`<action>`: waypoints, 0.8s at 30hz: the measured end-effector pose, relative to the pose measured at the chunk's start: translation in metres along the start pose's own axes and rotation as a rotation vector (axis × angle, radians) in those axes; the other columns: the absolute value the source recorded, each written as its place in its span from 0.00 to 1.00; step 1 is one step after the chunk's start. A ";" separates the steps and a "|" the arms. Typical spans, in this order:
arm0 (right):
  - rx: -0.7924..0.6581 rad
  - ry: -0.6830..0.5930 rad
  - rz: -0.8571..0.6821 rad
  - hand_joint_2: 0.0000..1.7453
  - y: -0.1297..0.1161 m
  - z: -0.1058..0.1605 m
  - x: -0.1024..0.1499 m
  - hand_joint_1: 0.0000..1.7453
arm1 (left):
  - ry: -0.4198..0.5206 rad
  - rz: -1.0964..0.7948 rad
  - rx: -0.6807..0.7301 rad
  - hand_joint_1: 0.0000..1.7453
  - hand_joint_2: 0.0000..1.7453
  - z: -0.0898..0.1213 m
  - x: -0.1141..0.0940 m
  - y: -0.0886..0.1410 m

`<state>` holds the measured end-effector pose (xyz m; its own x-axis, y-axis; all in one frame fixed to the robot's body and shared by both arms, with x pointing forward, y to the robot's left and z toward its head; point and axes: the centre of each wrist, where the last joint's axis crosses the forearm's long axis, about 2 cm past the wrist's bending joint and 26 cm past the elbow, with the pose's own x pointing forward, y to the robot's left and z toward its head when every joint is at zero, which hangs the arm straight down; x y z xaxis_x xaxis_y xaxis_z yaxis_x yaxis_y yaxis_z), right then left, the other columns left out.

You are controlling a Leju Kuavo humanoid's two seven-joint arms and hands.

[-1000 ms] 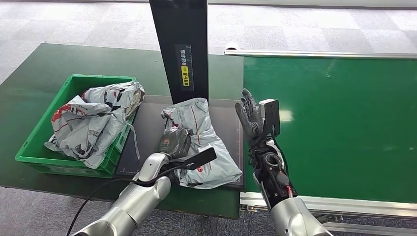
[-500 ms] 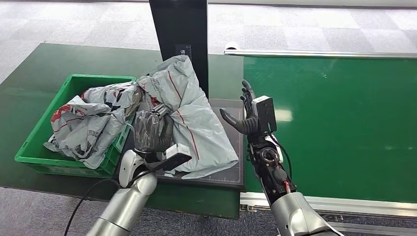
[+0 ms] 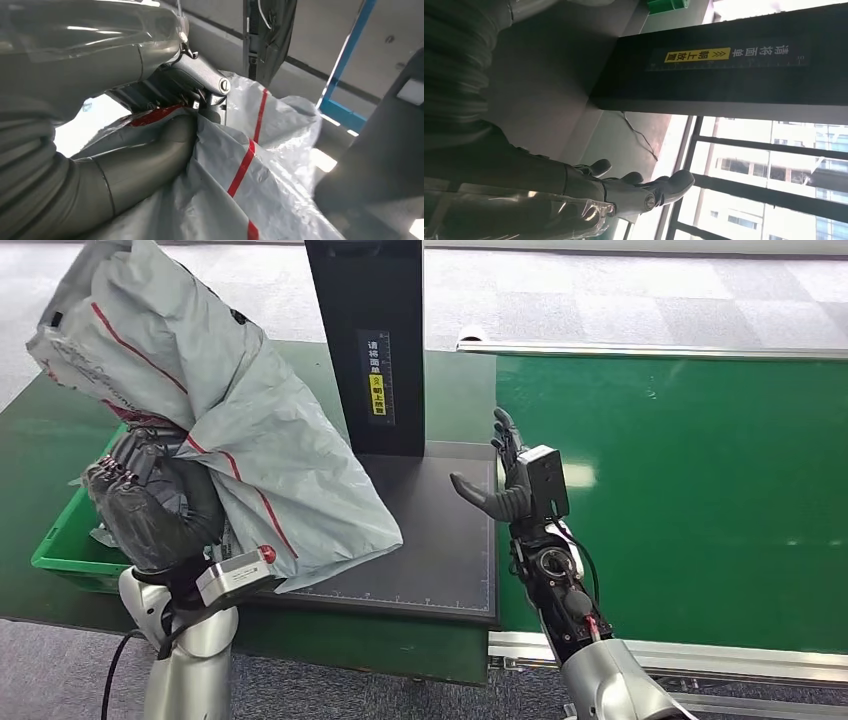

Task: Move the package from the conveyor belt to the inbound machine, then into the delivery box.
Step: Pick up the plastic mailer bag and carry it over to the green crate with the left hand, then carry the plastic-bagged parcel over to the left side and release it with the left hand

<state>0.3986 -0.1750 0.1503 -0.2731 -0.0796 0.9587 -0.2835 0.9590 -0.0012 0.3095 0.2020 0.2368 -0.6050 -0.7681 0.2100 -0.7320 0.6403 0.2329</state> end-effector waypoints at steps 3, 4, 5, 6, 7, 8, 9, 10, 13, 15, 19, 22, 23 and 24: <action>0.008 0.005 0.009 1.00 0.001 0.004 -0.001 0.00 | 0.101 -0.136 -0.066 0.98 1.00 -0.004 -0.020 -0.002; 0.011 0.007 0.014 1.00 0.001 0.005 -0.002 0.00 | 0.155 -0.192 -0.098 0.99 1.00 -0.007 -0.029 -0.006; 0.016 0.010 0.018 1.00 0.002 0.006 -0.002 0.00 | 0.213 -0.247 -0.134 1.00 1.00 -0.010 -0.038 -0.011; 0.021 0.013 0.023 1.00 0.003 0.006 -0.003 0.00 | 0.272 -0.299 -0.173 1.00 1.00 -0.014 -0.048 -0.018; 0.025 0.017 0.027 1.00 0.003 0.007 -0.003 0.00 | 0.323 -0.341 -0.208 1.00 1.00 -0.019 -0.056 -0.024; 0.030 0.020 0.031 1.00 0.004 0.008 -0.004 0.00 | 0.369 -0.378 -0.247 1.00 1.00 -0.025 -0.065 -0.031; 0.035 0.026 0.034 1.00 0.004 0.010 -0.004 0.00 | 0.410 -0.413 -0.292 1.00 1.00 -0.030 -0.073 -0.037; 0.041 0.030 0.037 1.00 0.004 0.011 -0.005 0.00 | 0.445 -0.449 -0.341 1.00 1.00 -0.036 -0.081 -0.043; 0.054 0.043 0.044 1.00 0.005 0.015 -0.007 0.00 | 0.515 -0.552 -0.493 1.00 1.00 -0.046 -0.101 -0.058; 0.056 0.049 0.047 1.00 0.005 0.017 -0.009 0.00 | 0.528 -0.586 -0.553 1.00 1.00 -0.051 -0.110 -0.064; 0.063 0.056 0.056 1.00 0.004 0.019 -0.010 0.00 | 0.558 -0.635 -0.646 0.98 1.00 -0.058 -0.124 -0.071; 0.076 0.059 0.066 1.00 0.003 0.019 -0.010 0.00 | 0.587 -0.679 -0.729 0.97 1.00 -0.065 -0.135 -0.075; 0.080 0.060 0.069 1.00 0.003 0.019 -0.010 0.00 | 0.592 -0.694 -0.759 0.97 1.00 -0.066 -0.139 -0.075; 0.083 0.060 0.073 1.00 0.003 0.019 -0.010 0.00 | 0.597 -0.707 -0.789 0.97 1.00 -0.066 -0.143 -0.076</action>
<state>0.3828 -0.1768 0.1348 -0.2405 0.0084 0.9706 -0.3409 0.9355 -0.0925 0.4722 0.2637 0.2518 0.2423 -0.9572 0.1584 -0.3245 0.0739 0.9430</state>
